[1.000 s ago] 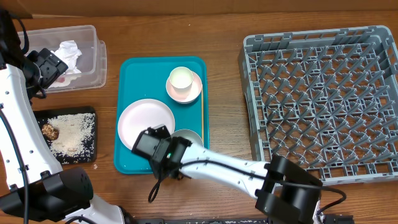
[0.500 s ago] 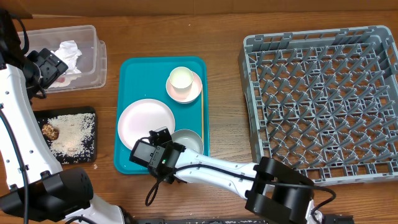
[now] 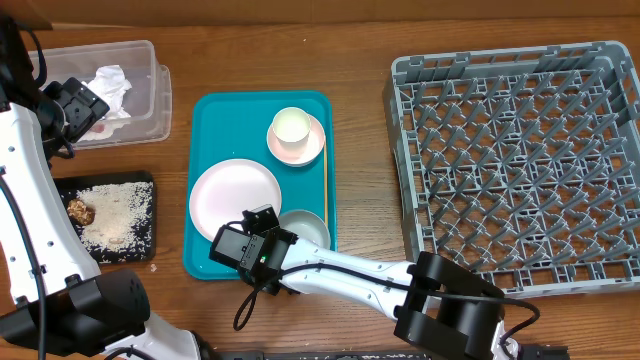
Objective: Sort waste into correct bins and load items into the dishwasher
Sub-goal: 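Reach the right gripper over the teal tray toward the white plate, then grasp the white cup with the right gripper and carry it to the rack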
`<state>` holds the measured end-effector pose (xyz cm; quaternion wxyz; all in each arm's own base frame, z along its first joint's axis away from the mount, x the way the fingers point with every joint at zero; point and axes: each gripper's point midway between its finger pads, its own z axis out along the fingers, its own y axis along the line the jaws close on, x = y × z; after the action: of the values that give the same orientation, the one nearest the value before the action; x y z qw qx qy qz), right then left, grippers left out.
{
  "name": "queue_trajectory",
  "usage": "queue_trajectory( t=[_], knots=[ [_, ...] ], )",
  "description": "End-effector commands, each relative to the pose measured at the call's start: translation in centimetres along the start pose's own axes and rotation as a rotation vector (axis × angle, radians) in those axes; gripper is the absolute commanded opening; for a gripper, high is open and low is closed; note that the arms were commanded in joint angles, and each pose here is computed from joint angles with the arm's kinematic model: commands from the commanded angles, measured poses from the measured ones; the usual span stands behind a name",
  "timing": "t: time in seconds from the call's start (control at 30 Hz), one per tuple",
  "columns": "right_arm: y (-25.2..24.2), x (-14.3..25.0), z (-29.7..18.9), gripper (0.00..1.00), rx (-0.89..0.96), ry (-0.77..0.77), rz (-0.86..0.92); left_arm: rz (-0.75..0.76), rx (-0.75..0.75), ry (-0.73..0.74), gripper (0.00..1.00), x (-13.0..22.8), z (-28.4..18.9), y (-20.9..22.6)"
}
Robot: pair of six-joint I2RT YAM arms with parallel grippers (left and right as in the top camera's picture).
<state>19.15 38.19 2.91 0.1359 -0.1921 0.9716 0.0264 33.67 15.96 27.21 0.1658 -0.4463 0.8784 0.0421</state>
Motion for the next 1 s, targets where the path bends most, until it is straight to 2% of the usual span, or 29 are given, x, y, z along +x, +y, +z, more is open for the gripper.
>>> queue_trajectory(
  t=[0.0, 0.27, 0.47, 0.63, 0.77, 0.97],
  knots=[
    [0.5, -0.9, -0.3, 0.09, -0.012, -0.018, 0.013, -0.017, -0.005, 0.013, 1.00, 0.1, 0.4, -0.1],
    [1.1, -1.9, -2.5, 0.04, -0.057, -0.012, 0.026, -0.017, -0.005, 0.013, 1.00, 0.1, 0.4, -0.1],
    [-1.4, -5.5, -8.1, 0.04, -0.023, -0.030, 0.078, -0.017, -0.006, 0.013, 1.00, 0.1, 0.4, -0.1],
    [-8.6, -10.0, -14.3, 0.04, 0.020, -0.049, 0.174, -0.017, -0.006, 0.013, 1.00, 0.1, 0.4, -0.1],
    [-17.9, -13.6, -18.3, 0.04, 0.038, -0.105, 0.336, -0.017, -0.005, 0.013, 1.00, 0.1, 0.4, -0.1],
    [-30.9, -15.9, -19.7, 0.04, -0.113, -0.141, 0.535, -0.017, -0.005, 0.013, 1.00, 0.1, 0.4, -0.1]
  ],
)
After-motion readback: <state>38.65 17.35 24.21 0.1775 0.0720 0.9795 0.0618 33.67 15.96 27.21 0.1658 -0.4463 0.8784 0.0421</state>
